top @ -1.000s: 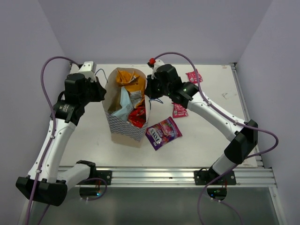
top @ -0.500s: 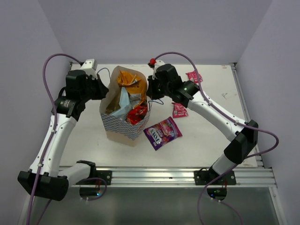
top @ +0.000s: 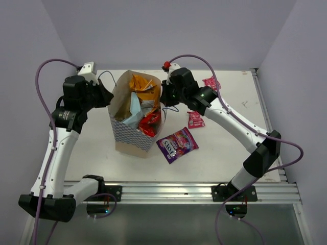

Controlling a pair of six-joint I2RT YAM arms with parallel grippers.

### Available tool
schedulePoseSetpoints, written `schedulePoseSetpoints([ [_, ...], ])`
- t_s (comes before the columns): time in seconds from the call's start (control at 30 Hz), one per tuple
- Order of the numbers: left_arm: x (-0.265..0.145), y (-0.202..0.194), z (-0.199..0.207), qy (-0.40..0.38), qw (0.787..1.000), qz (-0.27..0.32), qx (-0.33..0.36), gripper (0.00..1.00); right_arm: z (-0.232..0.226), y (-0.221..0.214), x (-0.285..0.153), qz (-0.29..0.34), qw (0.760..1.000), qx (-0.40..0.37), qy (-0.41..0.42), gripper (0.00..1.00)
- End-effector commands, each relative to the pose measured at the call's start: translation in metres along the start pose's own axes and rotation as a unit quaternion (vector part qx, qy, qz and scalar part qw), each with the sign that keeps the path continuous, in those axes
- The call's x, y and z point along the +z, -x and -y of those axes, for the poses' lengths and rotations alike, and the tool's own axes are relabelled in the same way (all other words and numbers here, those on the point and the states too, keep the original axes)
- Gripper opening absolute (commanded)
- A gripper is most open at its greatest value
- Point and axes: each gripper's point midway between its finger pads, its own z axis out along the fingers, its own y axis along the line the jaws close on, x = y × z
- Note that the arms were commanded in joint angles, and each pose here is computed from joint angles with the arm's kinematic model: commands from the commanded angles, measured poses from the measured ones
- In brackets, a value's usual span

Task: Place the snacks into the paper bag
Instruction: Adjust the paper bag at the center of the board, then adjust the snack in the paper bag.

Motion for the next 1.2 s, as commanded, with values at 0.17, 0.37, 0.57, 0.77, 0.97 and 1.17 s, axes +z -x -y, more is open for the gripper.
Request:
schedulePoseSetpoints([
  [0.17, 0.048, -0.032, -0.013, -0.02, 0.999, -0.04, -0.016, 0.0, -0.012, 0.041, 0.0, 0.057, 0.998, 0.001, 0.018, 0.04],
  [0.37, 0.04, -0.014, -0.016, 0.001, 1.0, -0.013, -0.003, 0.03, -0.025, 0.073, -0.041, 0.104, 0.992, -0.059, 0.042, 0.45],
  [0.57, 0.03, -0.004, -0.012, -0.004, 1.0, 0.009, 0.005, 0.04, -0.06, 0.109, -0.091, 0.188, 0.97, -0.125, 0.095, 0.57],
  [0.77, 0.024, 0.003, -0.009, -0.005, 1.0, 0.021, 0.009, 0.0, -0.089, 0.123, -0.071, 0.204, 0.956, -0.175, 0.116, 0.59],
  [0.97, 0.023, 0.002, -0.01, -0.004, 1.0, 0.022, 0.01, 0.0, -0.105, 0.128, -0.029, 0.204, 0.949, -0.208, 0.12, 0.59],
  [1.17, 0.022, 0.003, -0.01, -0.005, 1.0, 0.027, 0.013, 0.0, -0.097, 0.102, 0.034, 0.151, 0.961, -0.21, 0.095, 0.56],
])
